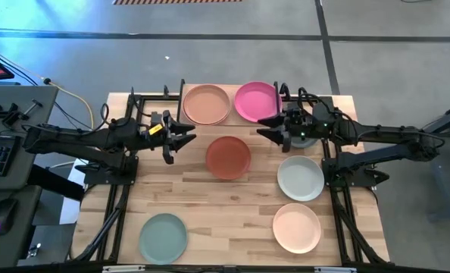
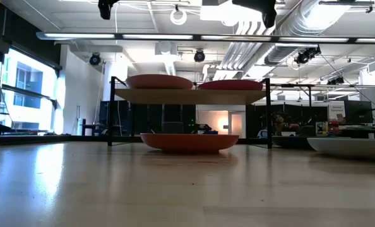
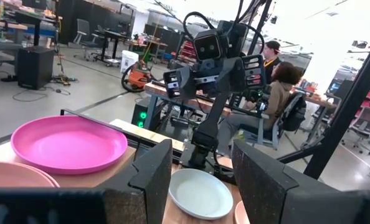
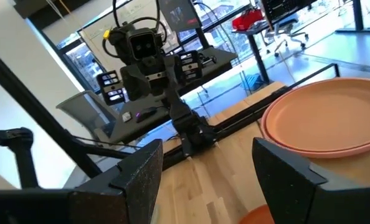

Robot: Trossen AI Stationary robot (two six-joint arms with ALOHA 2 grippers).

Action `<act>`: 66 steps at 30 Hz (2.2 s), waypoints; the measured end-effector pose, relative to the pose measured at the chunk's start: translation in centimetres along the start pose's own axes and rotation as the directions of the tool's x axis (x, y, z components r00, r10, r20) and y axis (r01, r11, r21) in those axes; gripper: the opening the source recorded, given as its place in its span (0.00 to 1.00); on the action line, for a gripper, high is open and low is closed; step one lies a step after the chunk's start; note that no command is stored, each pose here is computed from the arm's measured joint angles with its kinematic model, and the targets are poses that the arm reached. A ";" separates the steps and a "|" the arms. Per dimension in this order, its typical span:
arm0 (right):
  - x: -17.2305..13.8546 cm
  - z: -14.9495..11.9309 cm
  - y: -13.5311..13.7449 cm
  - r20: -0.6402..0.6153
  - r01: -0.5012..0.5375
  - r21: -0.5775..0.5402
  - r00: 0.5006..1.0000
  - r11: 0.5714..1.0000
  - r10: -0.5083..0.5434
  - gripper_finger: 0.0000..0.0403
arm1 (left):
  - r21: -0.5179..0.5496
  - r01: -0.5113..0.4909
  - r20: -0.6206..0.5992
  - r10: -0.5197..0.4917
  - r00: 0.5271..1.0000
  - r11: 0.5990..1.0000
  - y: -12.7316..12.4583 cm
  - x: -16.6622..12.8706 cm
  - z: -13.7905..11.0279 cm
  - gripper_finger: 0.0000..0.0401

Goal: Place and stack plates onto a shelf
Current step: Stack the light orange plate on top of the pink plate

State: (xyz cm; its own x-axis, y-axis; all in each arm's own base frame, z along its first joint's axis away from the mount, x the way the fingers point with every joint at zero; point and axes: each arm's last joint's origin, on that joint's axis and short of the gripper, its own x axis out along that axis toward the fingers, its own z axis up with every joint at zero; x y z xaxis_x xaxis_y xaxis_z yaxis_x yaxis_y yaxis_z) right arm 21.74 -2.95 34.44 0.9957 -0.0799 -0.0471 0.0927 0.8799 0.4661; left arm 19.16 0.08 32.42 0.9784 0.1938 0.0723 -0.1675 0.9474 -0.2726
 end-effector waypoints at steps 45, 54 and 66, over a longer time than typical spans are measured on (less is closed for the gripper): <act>-5.8 -27.5 14.1 -0.994 0.948 0.048 0.014 0.314 0.112 0.57 | 0.035 -0.033 -0.135 0.038 0.990 0.999 0.4 -0.1 -1.3 0.39; -8.6 -28.4 14.7 -1.000 0.918 0.022 0.026 0.395 -0.006 0.57 | 0.004 -0.032 -0.114 0.032 0.993 0.999 0.3 -0.1 -1.1 0.39; -10.4 -23.9 18.3 -0.945 0.865 -0.005 0.159 0.501 -0.285 0.57 | 0.003 -0.038 -0.111 0.038 0.993 0.999 0.3 -0.1 -1.1 0.39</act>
State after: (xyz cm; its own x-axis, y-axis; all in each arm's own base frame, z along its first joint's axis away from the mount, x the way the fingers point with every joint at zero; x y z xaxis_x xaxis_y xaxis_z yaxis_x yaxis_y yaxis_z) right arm 12.96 25.22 22.34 0.1282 0.1790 -0.9754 0.9080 0.3743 0.1881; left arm 19.18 0.11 31.27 0.9787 0.2001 -0.0455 -0.2048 0.9402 -0.2722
